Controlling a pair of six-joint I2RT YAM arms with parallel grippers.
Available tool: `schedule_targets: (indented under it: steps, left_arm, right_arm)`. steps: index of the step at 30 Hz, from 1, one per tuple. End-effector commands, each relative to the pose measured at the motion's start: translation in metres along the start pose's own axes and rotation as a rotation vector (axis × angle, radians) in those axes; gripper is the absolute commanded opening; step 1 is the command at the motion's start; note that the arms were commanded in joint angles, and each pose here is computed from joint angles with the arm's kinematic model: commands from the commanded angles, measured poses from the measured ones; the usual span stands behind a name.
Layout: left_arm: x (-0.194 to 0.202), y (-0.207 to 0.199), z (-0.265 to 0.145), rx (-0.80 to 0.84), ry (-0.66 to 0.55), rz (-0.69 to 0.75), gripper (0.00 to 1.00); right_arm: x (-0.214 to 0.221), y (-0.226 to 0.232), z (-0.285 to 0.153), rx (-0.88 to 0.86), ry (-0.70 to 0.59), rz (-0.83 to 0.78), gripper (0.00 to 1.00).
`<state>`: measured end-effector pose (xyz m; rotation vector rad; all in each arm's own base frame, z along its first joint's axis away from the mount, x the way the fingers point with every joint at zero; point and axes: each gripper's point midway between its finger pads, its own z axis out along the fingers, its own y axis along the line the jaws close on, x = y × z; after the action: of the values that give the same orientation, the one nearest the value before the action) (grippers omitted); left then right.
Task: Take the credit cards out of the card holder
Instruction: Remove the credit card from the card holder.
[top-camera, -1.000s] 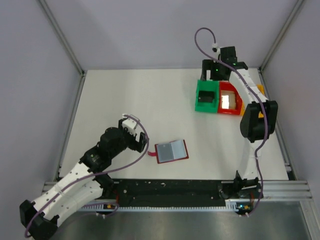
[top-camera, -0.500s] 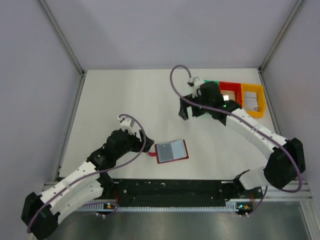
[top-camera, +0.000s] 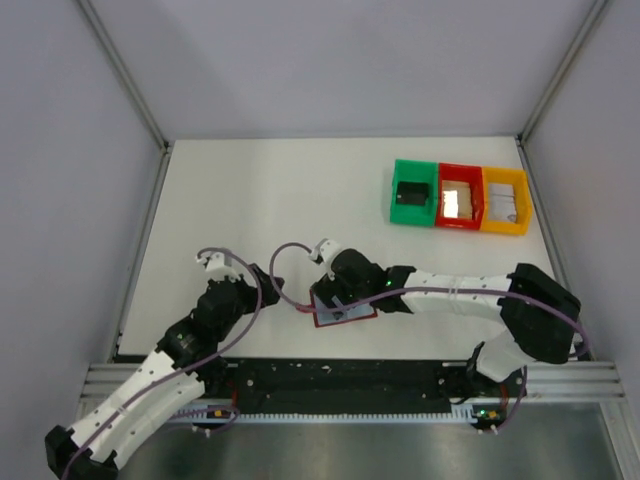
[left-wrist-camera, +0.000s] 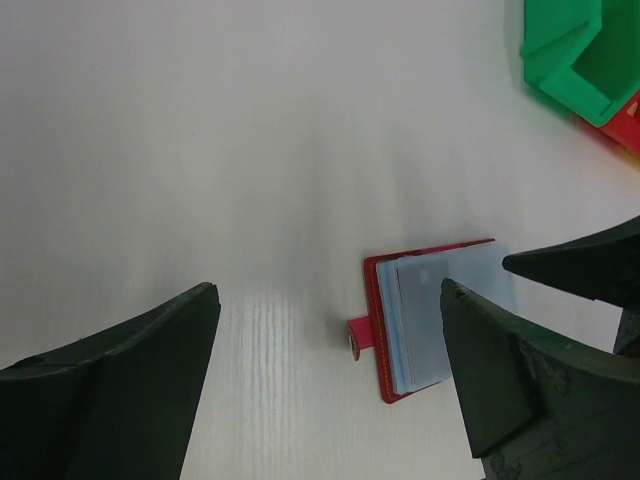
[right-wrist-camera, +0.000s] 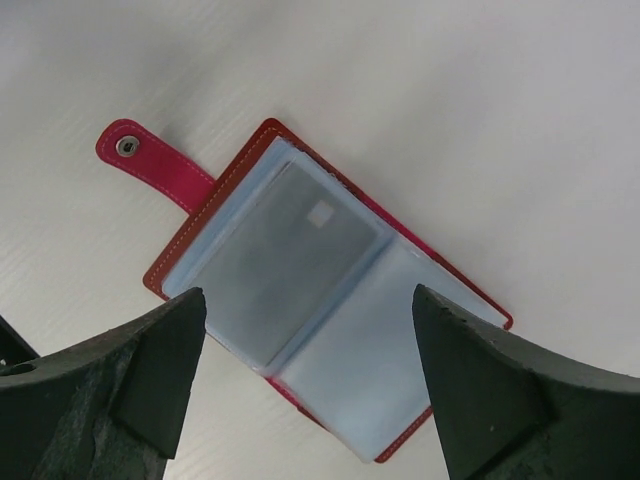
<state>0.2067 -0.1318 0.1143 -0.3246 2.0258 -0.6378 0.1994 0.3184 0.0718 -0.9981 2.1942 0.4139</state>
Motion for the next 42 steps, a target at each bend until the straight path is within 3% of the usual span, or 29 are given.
schedule_targets:
  steps: [1,10,13,17,22,35,42]
  left_arm:
    - [-0.005,0.02,-0.005,-0.077,-0.052,-0.029,0.95]
    - [-0.006,0.012,-0.009,-0.03,-0.048,-0.024,0.95]
    - [-0.006,-0.004,-0.006,0.047,-0.034,0.015,0.94]
    - [0.0,-0.031,0.0,0.178,0.004,0.033,0.91]
    - [0.015,-0.057,0.007,0.286,0.094,0.019,0.89]
    - [0.046,-0.1,0.029,0.399,0.345,-0.045,0.79]
    - [0.046,-0.111,0.051,0.36,0.388,-0.053,0.75]
  right_arm:
    - [-0.018,0.013,0.02,0.034,-0.066,-0.038,0.82]
    - [0.019,0.015,0.04,0.058,0.027,-0.079,0.69]
    - [0.027,0.008,0.038,0.095,0.034,-0.06,0.57]
    - [0.027,0.008,0.036,0.081,0.01,0.007,0.43]
    - [0.017,0.006,0.033,0.052,-0.061,0.114,0.36]
    - [0.024,0.001,0.03,-0.077,-0.138,0.336,0.33]
    - [0.031,-0.001,0.029,-0.106,-0.153,0.377,0.33]
